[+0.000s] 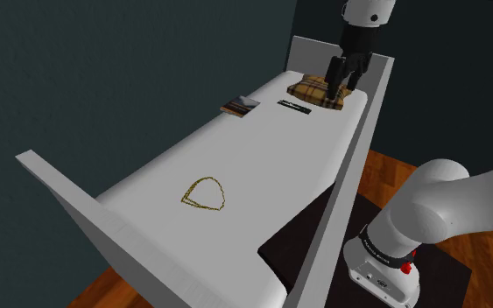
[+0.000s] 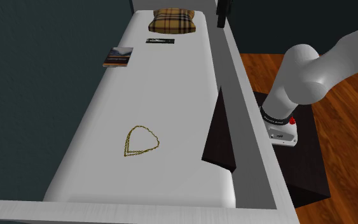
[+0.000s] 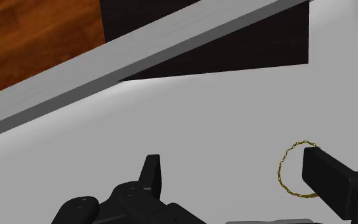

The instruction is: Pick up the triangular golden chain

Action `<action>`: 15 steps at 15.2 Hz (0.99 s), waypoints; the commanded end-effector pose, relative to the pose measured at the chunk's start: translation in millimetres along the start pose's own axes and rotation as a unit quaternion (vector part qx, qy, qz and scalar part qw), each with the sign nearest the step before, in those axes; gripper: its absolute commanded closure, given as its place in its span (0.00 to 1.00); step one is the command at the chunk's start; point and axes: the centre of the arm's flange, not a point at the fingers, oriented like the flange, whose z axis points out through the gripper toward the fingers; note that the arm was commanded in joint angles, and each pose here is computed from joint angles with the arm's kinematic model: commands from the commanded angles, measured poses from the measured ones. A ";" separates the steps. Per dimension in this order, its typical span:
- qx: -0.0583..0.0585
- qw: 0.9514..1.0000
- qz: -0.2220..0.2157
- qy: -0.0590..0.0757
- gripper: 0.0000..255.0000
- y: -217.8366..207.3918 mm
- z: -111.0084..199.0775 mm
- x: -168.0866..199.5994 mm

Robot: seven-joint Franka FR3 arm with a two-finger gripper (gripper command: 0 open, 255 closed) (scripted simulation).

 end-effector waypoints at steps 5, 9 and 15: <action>-0.003 1.000 -0.018 0.009 0.00 -30.8 37.1 19.9; -0.006 0.999 -0.037 0.019 0.00 -62.2 74.0 39.3; -0.011 0.997 -0.065 0.033 0.00 -110.0 129.2 67.5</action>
